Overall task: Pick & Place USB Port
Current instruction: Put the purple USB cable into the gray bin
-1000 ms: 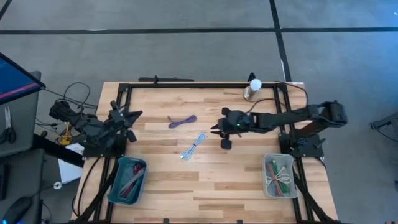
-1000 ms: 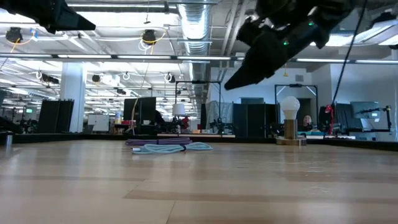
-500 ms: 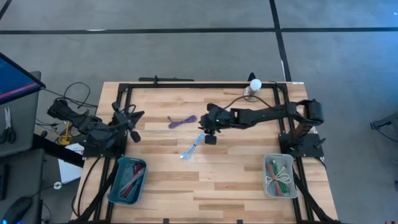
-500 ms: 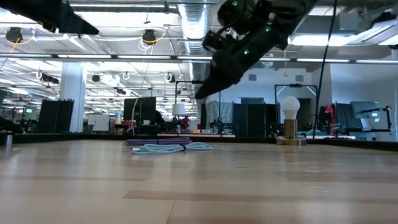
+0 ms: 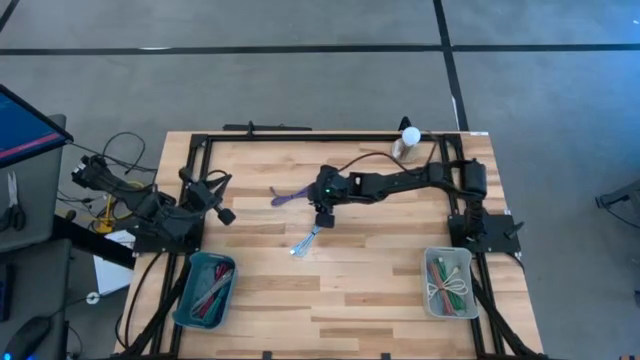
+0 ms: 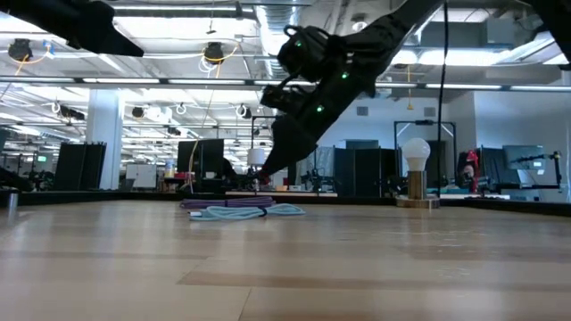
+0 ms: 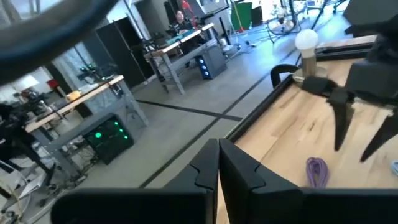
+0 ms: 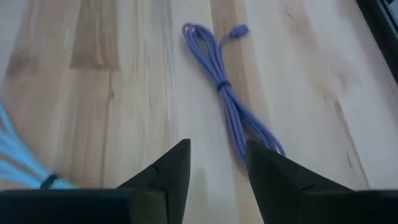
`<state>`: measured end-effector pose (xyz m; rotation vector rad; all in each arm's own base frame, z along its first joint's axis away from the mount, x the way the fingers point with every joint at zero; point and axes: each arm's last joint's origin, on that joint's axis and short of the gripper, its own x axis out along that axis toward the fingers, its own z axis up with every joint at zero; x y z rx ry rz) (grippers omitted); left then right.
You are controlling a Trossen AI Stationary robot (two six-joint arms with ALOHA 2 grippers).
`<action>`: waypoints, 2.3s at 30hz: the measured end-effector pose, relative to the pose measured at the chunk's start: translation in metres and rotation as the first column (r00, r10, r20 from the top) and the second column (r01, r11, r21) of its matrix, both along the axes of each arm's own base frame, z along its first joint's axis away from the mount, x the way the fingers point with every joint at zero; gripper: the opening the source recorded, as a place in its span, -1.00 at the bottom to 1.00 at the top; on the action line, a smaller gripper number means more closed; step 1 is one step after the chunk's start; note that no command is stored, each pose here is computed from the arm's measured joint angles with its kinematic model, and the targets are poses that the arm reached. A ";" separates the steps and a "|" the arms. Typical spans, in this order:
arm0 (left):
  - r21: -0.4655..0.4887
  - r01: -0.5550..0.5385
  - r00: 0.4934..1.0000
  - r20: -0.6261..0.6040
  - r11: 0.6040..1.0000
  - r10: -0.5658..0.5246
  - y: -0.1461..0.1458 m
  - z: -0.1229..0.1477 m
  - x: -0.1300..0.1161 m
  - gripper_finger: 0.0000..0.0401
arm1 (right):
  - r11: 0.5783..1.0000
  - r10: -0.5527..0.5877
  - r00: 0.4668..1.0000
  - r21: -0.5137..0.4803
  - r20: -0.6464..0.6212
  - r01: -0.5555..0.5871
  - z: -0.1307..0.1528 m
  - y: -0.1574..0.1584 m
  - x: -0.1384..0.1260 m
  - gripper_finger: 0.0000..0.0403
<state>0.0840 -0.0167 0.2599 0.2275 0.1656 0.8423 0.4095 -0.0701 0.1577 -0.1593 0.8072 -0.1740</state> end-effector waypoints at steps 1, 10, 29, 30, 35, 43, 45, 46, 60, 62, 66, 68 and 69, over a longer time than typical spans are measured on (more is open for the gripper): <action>-0.003 0.005 1.000 0.000 1.000 -0.005 0.000 0.000 0.000 -0.94 | 1.000 -0.002 1.000 0.001 -0.003 0.002 -0.002 -0.001 0.003 -0.30; -0.007 0.023 1.000 -0.002 1.000 -0.023 0.000 0.000 0.000 -0.94 | 0.999 0.002 0.999 0.050 -0.036 0.000 -0.026 -0.013 0.019 -0.36; -0.007 0.024 1.000 -0.004 1.000 -0.024 0.000 0.000 0.000 -0.94 | 0.998 -0.035 0.998 0.058 -0.043 0.038 -0.030 -0.031 0.021 -0.30; -0.006 0.024 1.000 -0.005 1.000 -0.024 0.000 0.000 0.000 -0.94 | 0.997 -0.040 0.998 0.064 -0.049 0.043 -0.031 -0.032 0.020 -0.30; -0.006 0.024 1.000 -0.005 1.000 -0.024 0.000 0.000 0.000 -0.94 | 0.996 -0.044 0.997 0.075 -0.063 0.049 -0.033 -0.036 0.018 -0.29; -0.006 0.024 1.000 -0.006 1.000 -0.024 0.000 0.000 0.000 -0.94 | 0.995 -0.040 0.997 0.085 -0.073 0.046 -0.034 -0.037 0.017 -0.39; -0.006 0.024 1.000 -0.006 1.000 -0.024 0.000 0.000 0.000 -0.94 | 0.995 -0.040 0.996 0.086 -0.080 0.047 -0.034 -0.037 0.017 -0.42; -0.006 0.024 1.000 -0.005 1.000 -0.024 0.000 0.000 0.000 -0.94 | 0.995 -0.040 0.996 0.087 -0.086 0.047 -0.035 -0.037 0.016 -0.44; -0.006 0.024 1.000 -0.006 1.000 -0.024 0.000 0.000 0.000 -0.94 | 0.993 -0.043 0.993 0.104 -0.111 0.055 -0.065 -0.035 0.024 -0.72; -0.006 0.024 1.000 -0.006 1.000 -0.024 0.000 0.000 0.000 -0.94 | 0.993 -0.044 0.993 0.105 -0.107 0.055 -0.063 -0.035 0.026 -0.86; -0.006 0.024 1.000 -0.006 1.000 -0.024 0.000 0.000 0.000 -0.94 | 0.994 -0.045 0.996 0.097 -0.074 0.052 -0.048 -0.036 0.031 -0.93; -0.006 0.024 1.000 -0.006 1.000 -0.024 0.000 0.000 0.000 -0.94 | 0.994 -0.043 0.996 0.099 -0.084 0.051 -0.041 -0.035 0.030 -0.93; -0.006 0.024 1.000 -0.006 1.000 -0.024 0.000 0.000 0.000 -0.94 | 0.994 -0.040 0.995 0.100 -0.089 0.049 -0.037 -0.034 0.030 -0.95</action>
